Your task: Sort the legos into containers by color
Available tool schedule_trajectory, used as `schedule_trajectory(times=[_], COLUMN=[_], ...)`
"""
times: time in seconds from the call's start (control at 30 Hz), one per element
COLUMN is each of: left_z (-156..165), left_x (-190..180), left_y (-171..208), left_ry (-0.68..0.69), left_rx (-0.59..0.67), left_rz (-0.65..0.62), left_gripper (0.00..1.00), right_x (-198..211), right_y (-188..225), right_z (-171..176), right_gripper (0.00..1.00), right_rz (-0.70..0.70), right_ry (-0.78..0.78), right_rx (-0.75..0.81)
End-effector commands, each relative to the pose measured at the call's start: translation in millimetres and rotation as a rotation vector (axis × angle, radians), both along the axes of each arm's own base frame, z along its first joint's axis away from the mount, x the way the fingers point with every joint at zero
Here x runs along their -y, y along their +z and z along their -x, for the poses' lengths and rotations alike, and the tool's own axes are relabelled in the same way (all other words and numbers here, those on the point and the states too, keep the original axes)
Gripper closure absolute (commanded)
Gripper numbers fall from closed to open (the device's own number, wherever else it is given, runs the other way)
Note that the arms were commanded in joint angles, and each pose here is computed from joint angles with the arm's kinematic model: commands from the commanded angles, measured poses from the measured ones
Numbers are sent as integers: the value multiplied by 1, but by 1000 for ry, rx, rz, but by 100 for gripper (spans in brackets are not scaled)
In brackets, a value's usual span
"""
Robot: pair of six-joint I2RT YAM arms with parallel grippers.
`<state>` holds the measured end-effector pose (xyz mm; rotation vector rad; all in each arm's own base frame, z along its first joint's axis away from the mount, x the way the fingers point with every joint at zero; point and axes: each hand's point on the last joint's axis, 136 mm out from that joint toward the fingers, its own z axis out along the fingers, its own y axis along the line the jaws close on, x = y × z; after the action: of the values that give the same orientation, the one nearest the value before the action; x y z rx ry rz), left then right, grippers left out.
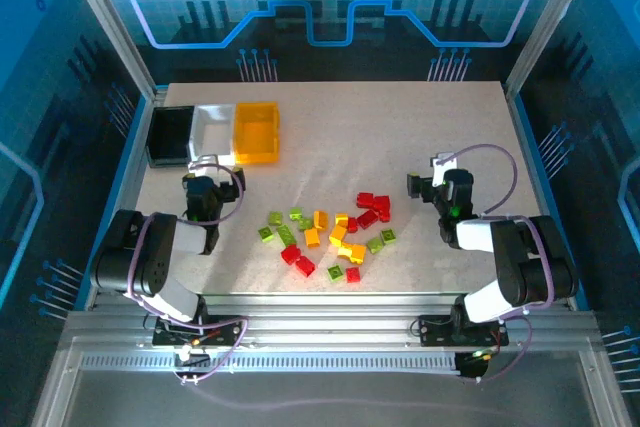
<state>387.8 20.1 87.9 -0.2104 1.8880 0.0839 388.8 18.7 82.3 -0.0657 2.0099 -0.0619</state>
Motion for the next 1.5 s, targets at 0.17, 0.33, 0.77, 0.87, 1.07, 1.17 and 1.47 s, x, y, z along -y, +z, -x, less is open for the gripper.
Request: schedule_trajectory(times=[0.17, 0.33, 0.77, 0.87, 1.07, 1.17, 1.47], left_z=[-5, -5, -6, -6, -1, 2, 11], left_x=[-1, -1, -1, -1, 2, -2, -38], left_y=[10, 10, 10, 10, 39, 62, 115], left_ry=[-5, -4, -5, -5, -5, 27, 374], left_rx=[29, 29, 30, 30, 20, 28, 172], left_rz=[16, 16, 16, 15, -6, 19, 512], left_gripper=[1, 1, 1, 1, 1, 1, 1], right_x=[0, 1, 1, 1, 5, 2, 15], right_y=[13, 13, 13, 12, 32, 39, 79], right_z=[-8, -8, -8, -8, -10, -11, -2], right_gripper=[0, 0, 0, 0, 0, 0, 0], right_rz=[6, 5, 1, -17, 12, 8, -159], right_ry=[9, 8, 12, 25, -33, -75, -406], right_rx=[51, 50, 49, 46, -55, -109, -71])
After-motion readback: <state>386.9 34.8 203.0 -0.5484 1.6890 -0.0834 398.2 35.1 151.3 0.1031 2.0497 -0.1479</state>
